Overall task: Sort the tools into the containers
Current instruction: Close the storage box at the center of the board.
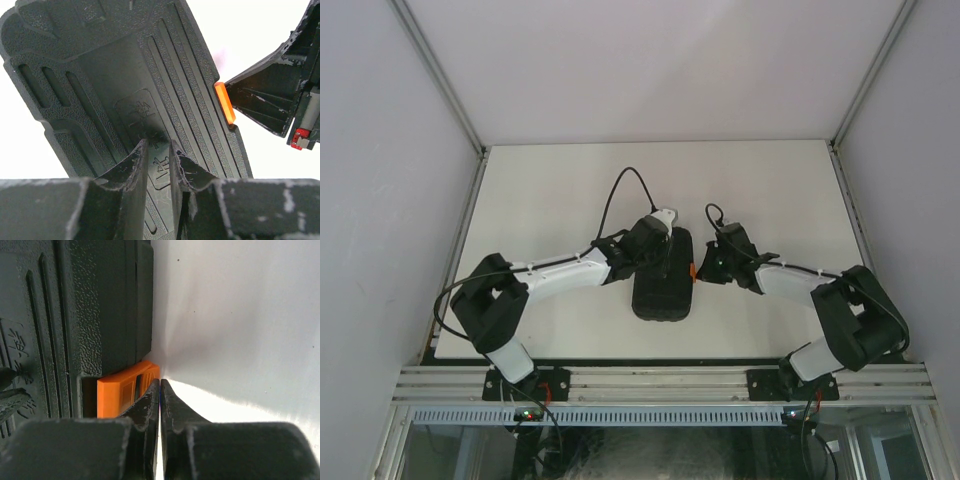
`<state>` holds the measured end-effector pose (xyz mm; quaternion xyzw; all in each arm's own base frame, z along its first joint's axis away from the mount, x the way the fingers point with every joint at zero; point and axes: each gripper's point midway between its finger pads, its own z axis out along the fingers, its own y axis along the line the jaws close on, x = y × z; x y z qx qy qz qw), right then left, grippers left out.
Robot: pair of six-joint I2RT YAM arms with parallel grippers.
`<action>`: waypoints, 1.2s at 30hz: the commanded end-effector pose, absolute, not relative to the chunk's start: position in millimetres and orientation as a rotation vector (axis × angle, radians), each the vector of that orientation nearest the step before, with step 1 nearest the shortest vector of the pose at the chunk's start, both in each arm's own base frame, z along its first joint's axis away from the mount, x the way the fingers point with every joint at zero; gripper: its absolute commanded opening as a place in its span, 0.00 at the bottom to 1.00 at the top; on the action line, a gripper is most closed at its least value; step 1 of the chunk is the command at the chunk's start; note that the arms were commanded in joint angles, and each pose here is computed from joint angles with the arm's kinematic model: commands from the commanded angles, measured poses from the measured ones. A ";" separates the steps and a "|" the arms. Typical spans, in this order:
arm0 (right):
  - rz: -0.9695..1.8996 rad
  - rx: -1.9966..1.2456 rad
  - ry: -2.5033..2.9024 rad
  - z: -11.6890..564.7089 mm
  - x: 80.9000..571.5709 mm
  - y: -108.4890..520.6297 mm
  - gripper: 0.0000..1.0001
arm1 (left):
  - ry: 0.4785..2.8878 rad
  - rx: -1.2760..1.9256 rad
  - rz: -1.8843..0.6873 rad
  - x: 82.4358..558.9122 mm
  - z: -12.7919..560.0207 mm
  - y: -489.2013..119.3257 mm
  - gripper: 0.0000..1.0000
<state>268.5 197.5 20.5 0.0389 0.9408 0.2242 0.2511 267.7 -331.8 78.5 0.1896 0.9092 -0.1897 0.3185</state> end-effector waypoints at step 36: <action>0.505 -0.024 2.053 193.9 242.8 133.5 0.54 | 2.110 0.355 -0.430 256.6 214.1 -254.2 0.59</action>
